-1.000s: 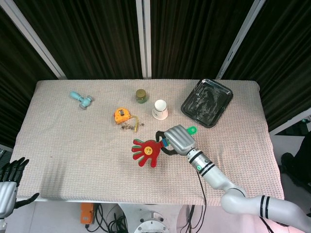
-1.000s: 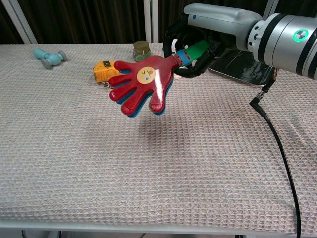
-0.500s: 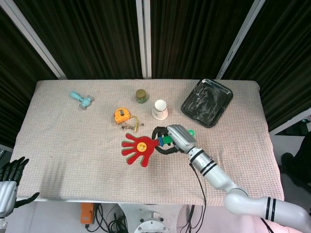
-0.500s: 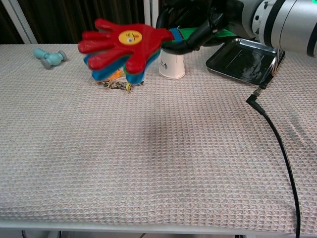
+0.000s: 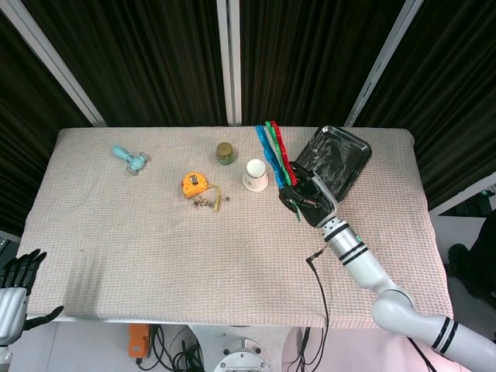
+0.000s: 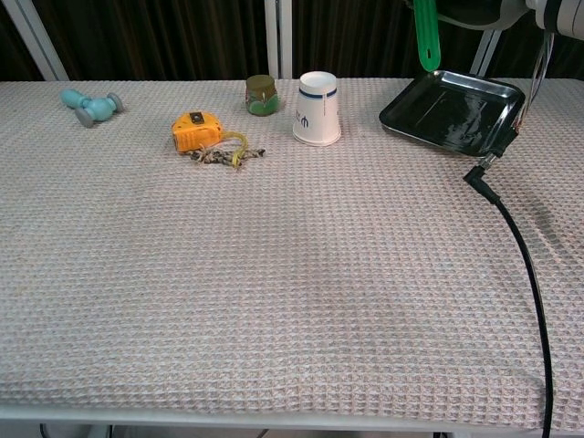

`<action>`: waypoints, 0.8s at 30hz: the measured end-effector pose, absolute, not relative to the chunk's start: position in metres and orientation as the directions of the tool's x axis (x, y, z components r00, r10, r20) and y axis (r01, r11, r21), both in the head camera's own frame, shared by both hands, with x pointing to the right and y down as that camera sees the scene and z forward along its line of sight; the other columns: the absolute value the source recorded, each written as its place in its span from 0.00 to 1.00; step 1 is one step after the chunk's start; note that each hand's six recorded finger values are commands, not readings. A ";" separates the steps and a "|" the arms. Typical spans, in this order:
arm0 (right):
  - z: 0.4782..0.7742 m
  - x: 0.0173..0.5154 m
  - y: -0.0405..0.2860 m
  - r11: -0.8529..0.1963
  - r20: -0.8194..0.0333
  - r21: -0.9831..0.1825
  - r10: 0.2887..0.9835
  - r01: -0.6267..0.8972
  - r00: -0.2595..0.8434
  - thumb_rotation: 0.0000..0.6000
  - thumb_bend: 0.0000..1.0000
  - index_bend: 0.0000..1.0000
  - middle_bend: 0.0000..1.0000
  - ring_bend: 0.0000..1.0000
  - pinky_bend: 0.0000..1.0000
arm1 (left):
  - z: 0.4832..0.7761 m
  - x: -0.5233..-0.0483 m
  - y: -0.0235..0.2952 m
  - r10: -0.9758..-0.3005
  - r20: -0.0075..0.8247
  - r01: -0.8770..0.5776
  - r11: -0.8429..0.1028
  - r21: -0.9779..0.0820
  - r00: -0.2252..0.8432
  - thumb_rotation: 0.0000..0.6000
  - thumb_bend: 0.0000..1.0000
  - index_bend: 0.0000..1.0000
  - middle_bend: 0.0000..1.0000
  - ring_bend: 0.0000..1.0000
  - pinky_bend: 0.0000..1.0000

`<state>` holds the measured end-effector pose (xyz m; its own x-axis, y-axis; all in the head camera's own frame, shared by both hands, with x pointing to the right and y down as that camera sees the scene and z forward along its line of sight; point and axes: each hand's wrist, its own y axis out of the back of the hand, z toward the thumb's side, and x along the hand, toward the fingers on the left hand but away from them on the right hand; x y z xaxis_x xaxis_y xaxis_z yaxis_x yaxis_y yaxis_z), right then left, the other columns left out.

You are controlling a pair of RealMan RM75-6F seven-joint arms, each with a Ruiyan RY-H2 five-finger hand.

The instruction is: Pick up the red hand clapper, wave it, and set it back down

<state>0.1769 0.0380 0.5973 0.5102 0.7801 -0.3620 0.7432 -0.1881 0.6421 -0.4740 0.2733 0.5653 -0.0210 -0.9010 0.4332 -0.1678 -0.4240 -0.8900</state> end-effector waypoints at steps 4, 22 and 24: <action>0.603 0.182 0.037 -0.224 -0.349 0.601 0.790 0.767 0.504 1.00 0.39 0.92 0.70 0.72 0.93 | 0.567 -0.474 0.273 -0.900 0.436 -0.168 -0.427 -0.889 -0.022 1.00 0.06 0.03 0.02 0.00 0.01; 0.636 0.179 0.049 -0.508 -0.321 -0.816 0.796 0.277 0.514 1.00 0.44 0.91 0.72 0.71 0.93 | 0.567 -0.474 0.275 -0.898 0.440 -0.174 -0.430 -0.886 -0.023 1.00 0.06 0.03 0.02 0.00 0.01; 0.637 0.179 0.050 -0.474 -0.333 -0.862 0.798 0.181 0.503 1.00 0.44 0.91 0.72 0.71 0.94 | 0.566 -0.475 0.275 -0.897 0.441 -0.174 -0.430 -0.886 -0.023 1.00 0.06 0.03 0.02 0.00 0.01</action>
